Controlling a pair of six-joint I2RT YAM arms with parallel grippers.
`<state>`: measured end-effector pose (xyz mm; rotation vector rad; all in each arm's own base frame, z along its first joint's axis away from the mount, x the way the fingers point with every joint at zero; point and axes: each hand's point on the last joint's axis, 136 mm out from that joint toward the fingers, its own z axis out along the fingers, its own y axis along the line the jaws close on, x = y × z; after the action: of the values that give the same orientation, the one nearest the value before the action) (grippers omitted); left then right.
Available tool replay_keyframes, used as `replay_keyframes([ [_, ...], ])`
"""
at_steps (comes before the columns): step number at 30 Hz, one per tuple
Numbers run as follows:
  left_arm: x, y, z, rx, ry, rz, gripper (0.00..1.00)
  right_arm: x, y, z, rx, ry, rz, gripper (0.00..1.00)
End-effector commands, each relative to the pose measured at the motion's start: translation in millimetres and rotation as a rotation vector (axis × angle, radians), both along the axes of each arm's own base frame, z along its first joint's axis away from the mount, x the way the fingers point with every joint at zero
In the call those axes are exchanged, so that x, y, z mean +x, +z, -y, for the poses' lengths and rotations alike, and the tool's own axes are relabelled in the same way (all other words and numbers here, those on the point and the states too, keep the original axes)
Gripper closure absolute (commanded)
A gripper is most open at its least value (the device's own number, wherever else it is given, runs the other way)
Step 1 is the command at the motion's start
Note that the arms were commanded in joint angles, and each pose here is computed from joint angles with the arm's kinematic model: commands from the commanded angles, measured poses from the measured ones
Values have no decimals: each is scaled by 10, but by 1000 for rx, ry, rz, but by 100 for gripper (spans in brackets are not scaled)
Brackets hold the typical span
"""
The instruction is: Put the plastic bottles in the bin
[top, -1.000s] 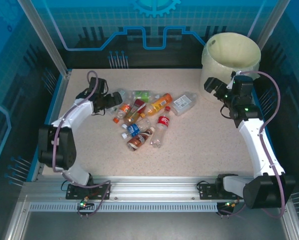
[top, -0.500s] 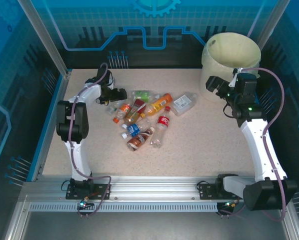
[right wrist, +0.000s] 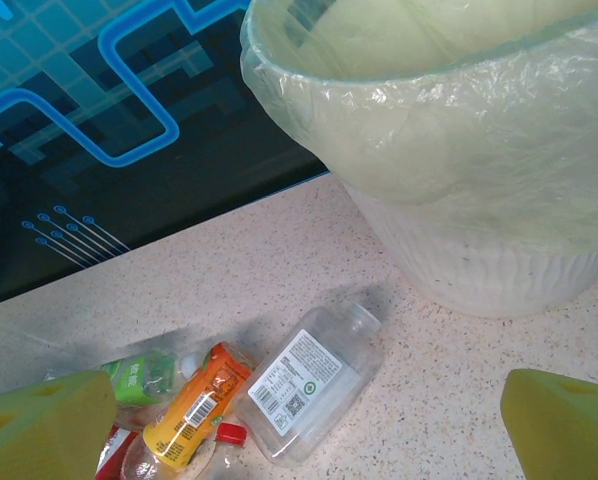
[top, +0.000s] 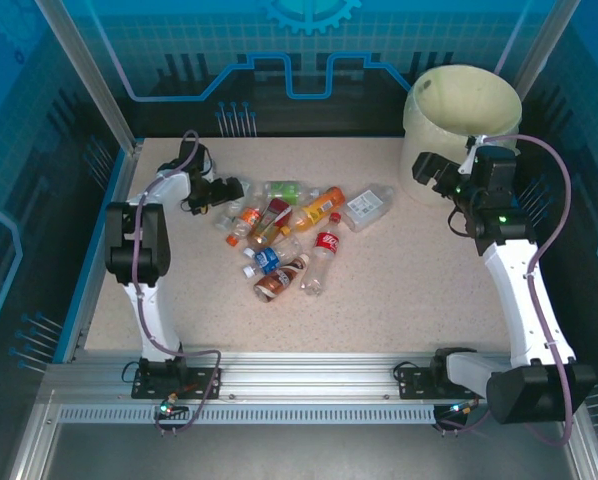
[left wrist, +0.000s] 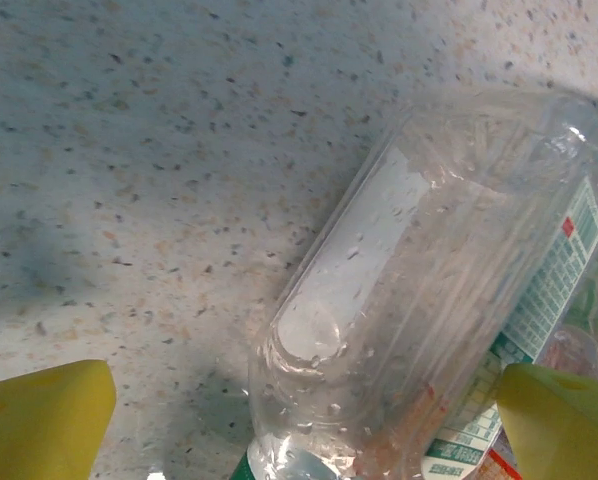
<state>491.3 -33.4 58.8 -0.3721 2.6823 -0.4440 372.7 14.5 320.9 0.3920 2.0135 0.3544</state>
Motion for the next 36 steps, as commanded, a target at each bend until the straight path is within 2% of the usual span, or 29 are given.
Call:
replay_keyframes([
  [1, -38, 90, 105, 3, -104, 31, 1, -14, 103, -90, 2, 31, 14, 0],
  [7, -62, -48, 120, 122, -180, -14, 2, -13, 88, -95, 7, 31, 9, 0],
  [11, -45, -107, 139, 145, -198, -22, 3, -4, 79, -115, 12, 38, 4, 0],
  [16, -4, -161, 41, 195, -169, -37, 14, -4, 77, -134, 10, 44, 0, 0],
  [22, -19, -211, -18, 192, -143, -46, 34, -11, 48, -149, 7, 53, -10, 0],
  [25, -25, -218, -47, 167, -122, -39, 43, 2, 40, -244, 5, 107, -7, 0],
  [30, -3, -77, -80, 167, -104, 26, 52, 12, 41, -508, -25, 221, 0, 0],
  [36, -16, 282, -134, 188, -54, 149, 56, 19, 62, -847, -32, 321, 44, 0],
])
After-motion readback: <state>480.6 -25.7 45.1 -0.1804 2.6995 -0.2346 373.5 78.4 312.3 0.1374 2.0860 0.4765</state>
